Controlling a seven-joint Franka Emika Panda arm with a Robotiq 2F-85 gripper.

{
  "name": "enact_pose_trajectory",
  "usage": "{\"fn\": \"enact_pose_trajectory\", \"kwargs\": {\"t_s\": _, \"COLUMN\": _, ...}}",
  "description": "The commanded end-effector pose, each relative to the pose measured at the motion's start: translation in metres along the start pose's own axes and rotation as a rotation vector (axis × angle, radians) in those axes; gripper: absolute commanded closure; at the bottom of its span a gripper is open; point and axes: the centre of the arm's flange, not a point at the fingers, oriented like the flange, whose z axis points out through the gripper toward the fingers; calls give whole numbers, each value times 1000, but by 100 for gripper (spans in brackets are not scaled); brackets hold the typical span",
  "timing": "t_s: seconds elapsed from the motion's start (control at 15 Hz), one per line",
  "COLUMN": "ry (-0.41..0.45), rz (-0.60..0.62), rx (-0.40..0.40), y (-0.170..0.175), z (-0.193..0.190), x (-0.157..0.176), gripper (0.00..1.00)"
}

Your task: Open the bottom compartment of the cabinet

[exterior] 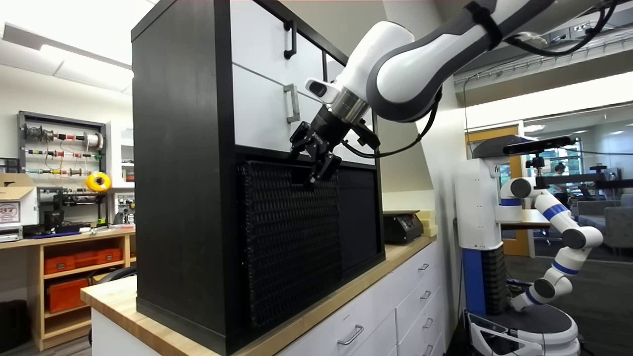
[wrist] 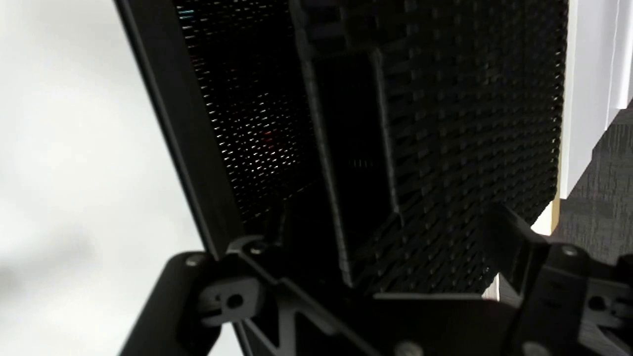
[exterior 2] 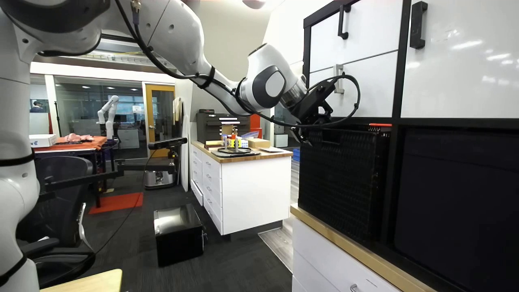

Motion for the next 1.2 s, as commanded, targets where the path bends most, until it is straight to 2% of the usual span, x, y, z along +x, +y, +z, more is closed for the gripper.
{"fn": "enact_pose_trajectory", "kwargs": {"t_s": 0.0, "ry": 5, "rz": -25, "rx": 17, "y": 14, "z": 11, "x": -2, "gripper": 33}}
{"fn": "enact_pose_trajectory", "kwargs": {"t_s": 0.4, "ry": 2, "rz": -53, "rx": 15, "y": 20, "z": 6, "x": -2, "gripper": 74}}
{"fn": "enact_pose_trajectory", "kwargs": {"t_s": 0.67, "ry": 1, "rz": -85, "rx": 60, "y": 13, "z": -3, "x": -3, "gripper": 95}}
{"fn": "enact_pose_trajectory", "kwargs": {"t_s": 0.8, "ry": -5, "rz": -103, "rx": 89, "y": 7, "z": -8, "x": -5, "gripper": 99}}
{"fn": "enact_pose_trajectory", "kwargs": {"t_s": 0.93, "ry": -14, "rz": -120, "rx": 106, "y": 3, "z": -16, "x": -5, "gripper": 96}}
{"fn": "enact_pose_trajectory", "kwargs": {"t_s": 1.13, "ry": -25, "rz": -140, "rx": 126, "y": -2, "z": -30, "x": -6, "gripper": 97}}
